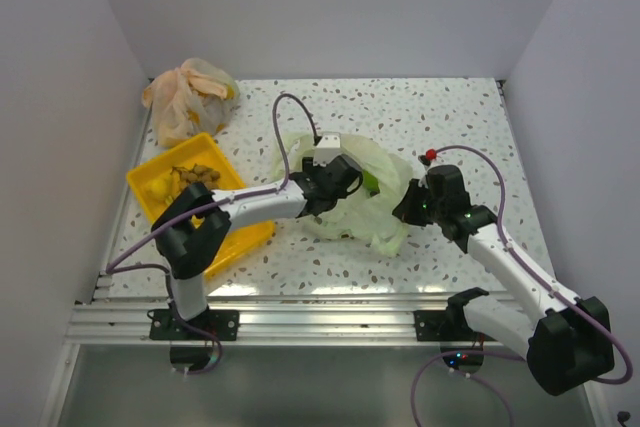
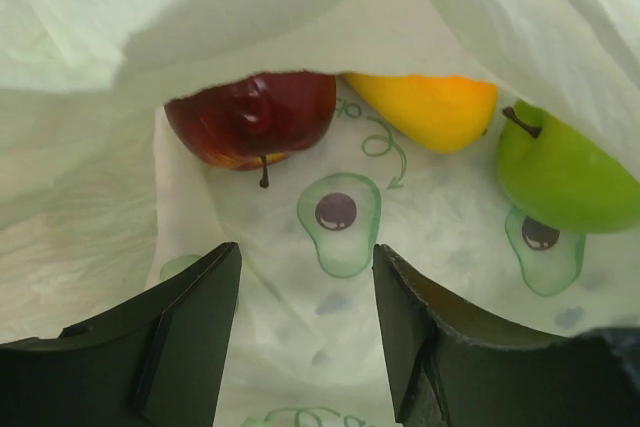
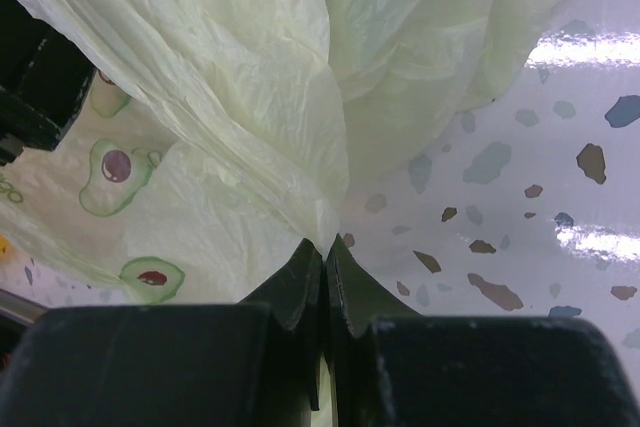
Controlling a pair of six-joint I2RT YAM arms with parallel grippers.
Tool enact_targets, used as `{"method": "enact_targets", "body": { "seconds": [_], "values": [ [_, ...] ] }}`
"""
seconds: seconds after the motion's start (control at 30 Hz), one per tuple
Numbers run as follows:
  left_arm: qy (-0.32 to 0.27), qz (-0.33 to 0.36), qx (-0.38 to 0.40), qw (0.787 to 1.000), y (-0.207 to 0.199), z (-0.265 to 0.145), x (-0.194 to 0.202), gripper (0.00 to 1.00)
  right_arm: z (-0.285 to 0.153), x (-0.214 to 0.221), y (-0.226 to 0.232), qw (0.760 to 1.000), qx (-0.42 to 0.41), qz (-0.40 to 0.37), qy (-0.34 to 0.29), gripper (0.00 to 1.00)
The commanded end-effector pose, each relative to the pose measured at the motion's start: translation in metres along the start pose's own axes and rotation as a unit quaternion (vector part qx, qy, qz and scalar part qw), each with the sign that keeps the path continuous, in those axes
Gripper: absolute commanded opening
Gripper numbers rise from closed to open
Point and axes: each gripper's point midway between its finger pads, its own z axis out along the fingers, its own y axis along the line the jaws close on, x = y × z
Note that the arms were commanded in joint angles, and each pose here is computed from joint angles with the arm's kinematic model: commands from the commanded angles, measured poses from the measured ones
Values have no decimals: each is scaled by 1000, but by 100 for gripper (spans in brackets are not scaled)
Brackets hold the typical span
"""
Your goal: Untie the knot of the plastic bag and take out the fruit
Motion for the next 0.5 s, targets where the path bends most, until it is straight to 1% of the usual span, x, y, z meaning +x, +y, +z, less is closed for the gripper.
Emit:
{"method": "enact_targets", "body": {
  "seconds": [0.0, 0.2, 0.43, 0.47],
  "values": [
    [-57, -33, -21, 998, 7, 16, -33, 60, -2, -7, 8, 1000, -21, 4, -18, 0],
    [-46, -36, -25, 998, 19, 37, -30, 54, -2, -6, 8, 1000, -20, 4, -15, 0],
    [-32, -26, -4, 999, 14, 50, -19, 43, -1, -6, 8, 1000, -20, 6, -15, 0],
    [-29, -25, -6, 999, 14, 53, -17, 43, -1, -6, 8, 1000, -20, 5, -15, 0]
  ]
}}
